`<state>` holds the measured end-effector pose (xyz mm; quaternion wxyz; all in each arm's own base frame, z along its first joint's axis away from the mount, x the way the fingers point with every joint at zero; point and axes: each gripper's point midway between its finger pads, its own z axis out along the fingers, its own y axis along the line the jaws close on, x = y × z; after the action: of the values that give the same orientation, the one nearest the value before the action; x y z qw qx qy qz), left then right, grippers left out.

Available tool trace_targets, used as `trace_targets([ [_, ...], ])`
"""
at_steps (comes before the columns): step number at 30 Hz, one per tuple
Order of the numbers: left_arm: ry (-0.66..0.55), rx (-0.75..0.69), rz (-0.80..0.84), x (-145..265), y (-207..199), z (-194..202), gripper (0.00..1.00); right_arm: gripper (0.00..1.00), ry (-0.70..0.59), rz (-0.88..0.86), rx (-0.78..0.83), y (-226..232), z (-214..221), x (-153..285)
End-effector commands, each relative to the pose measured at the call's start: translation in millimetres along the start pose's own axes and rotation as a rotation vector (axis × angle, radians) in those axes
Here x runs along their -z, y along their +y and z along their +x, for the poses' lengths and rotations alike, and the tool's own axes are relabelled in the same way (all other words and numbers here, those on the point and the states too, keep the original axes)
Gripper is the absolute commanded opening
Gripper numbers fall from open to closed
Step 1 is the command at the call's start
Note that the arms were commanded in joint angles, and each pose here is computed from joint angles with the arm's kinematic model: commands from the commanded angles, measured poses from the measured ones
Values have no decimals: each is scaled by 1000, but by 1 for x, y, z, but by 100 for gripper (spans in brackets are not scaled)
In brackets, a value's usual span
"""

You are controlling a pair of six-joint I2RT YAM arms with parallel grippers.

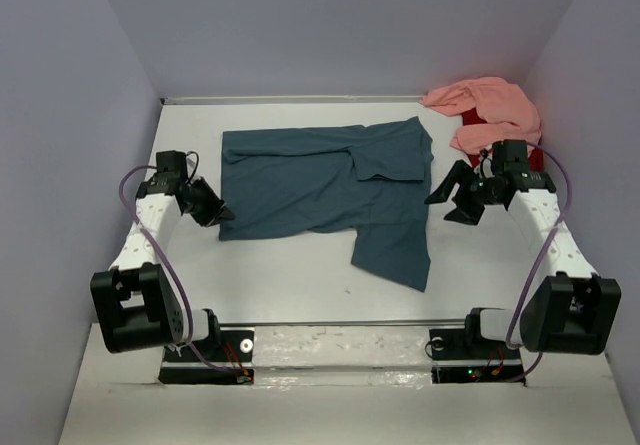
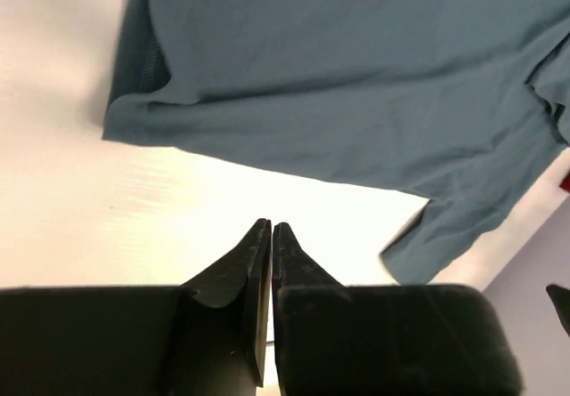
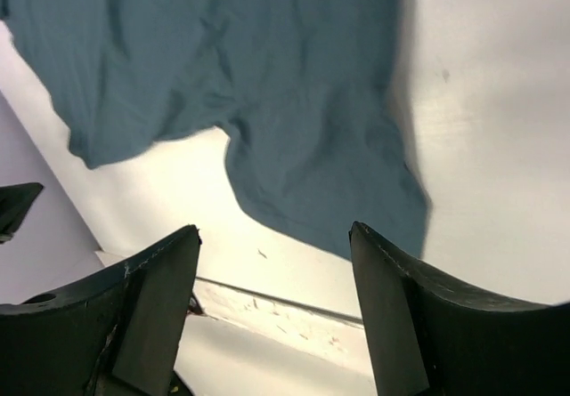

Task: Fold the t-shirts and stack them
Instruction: Fold the flattened tshirt in 1/3 of the way, then grap the side of the flattened tshirt closest away from the robot with both arms

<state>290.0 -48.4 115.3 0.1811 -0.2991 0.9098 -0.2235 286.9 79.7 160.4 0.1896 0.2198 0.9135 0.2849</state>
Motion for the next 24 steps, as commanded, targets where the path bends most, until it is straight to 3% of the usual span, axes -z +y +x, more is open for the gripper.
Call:
trace_targets([
  [1, -30, -4, -72, 10, 18, 12, 16, 73, 51, 141, -14, -29, 42, 12],
  [5, -11, 2, -125, 7, 36, 25, 20, 73, 121, 198, -15, -52, 84, 14],
  [10, -26, -2, -266, 4, 65, 25, 38, 74, 133, 220, -11, -56, 106, 24],
  [15, -49, 25, -311, -6, 72, 15, 48, 76, 136, 228, -9, -57, 117, 30],
  [24, -74, 67, -277, -38, 66, -7, 49, 76, 139, 212, -3, -55, 121, 35],
])
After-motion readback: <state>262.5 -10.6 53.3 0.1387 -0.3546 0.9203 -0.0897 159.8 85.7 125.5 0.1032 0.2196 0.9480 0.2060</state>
